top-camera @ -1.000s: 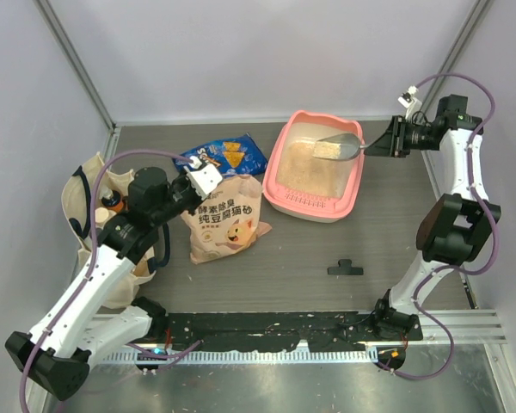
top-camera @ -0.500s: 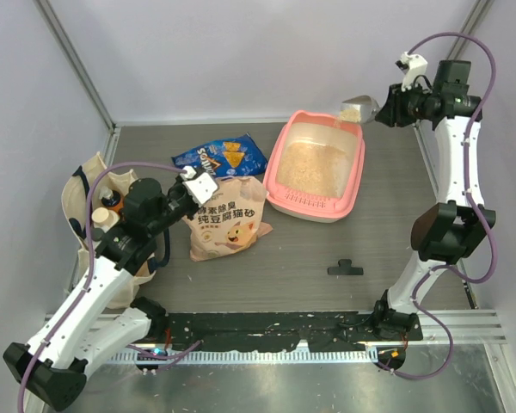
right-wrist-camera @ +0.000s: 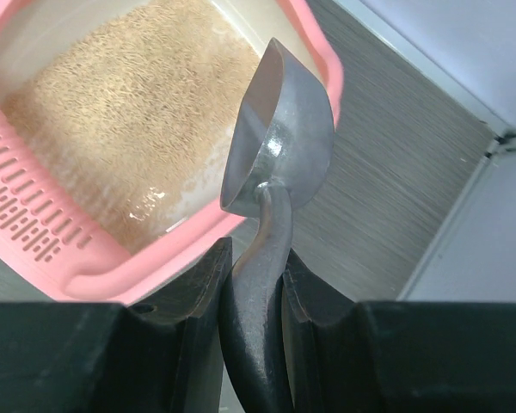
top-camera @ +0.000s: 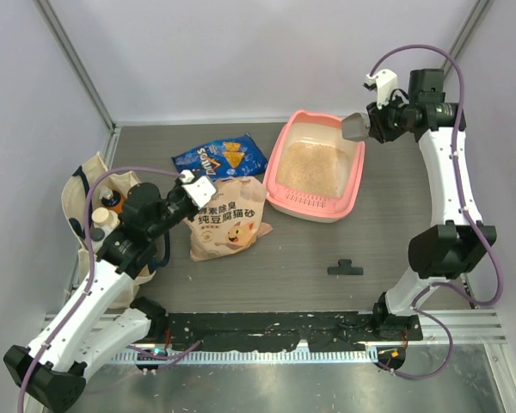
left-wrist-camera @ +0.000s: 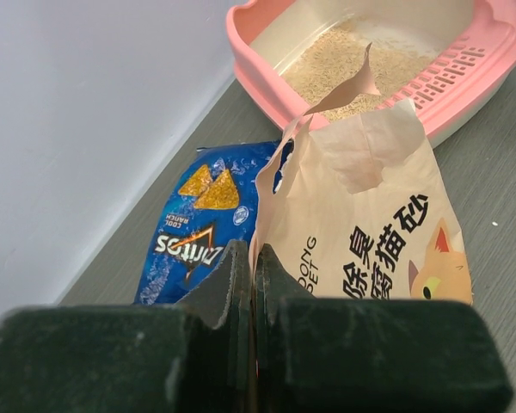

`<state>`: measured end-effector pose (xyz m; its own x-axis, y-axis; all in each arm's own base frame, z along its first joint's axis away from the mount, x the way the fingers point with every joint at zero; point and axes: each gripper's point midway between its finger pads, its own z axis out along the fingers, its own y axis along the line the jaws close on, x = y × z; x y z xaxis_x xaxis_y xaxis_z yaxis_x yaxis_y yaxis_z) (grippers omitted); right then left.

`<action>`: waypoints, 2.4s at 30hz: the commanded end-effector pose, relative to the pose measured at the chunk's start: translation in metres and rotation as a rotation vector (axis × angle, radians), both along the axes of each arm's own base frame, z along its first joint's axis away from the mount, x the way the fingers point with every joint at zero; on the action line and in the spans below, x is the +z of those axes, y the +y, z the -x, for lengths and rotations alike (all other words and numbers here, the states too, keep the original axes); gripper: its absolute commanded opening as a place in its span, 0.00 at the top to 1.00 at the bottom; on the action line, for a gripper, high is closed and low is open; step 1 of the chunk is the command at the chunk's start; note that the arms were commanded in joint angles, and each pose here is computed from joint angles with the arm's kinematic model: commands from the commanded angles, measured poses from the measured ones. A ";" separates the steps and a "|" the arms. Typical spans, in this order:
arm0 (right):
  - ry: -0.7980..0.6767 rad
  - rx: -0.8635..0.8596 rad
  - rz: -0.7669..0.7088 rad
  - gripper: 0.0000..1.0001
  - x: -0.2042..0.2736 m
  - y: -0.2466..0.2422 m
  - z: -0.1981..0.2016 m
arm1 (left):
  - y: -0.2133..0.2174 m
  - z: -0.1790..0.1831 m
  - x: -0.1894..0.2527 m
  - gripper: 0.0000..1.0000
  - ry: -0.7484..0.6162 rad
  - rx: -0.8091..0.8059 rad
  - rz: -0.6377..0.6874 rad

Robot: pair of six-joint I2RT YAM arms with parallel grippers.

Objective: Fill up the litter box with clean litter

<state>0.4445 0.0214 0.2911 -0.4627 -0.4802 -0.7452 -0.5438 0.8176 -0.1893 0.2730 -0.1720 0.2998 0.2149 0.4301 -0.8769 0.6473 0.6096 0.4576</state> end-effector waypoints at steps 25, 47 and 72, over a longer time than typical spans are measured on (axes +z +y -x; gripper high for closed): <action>0.583 -0.088 -0.121 0.99 -0.078 -0.037 0.217 | -0.016 0.005 0.073 1.00 -0.199 -0.077 0.202; 0.755 -0.031 -0.183 0.59 -0.161 -0.035 0.226 | -0.015 0.002 0.063 1.00 -0.172 -0.056 0.188; 0.103 0.304 -0.328 0.15 -0.022 0.077 0.163 | -0.032 0.014 0.068 1.00 -0.048 -0.145 0.238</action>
<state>0.2857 0.0193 0.2295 -0.6158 -0.3639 -0.6988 -0.6196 0.7716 0.1442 0.2728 -0.1938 0.2968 0.1381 0.3128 -0.9397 0.7229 0.6167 0.3115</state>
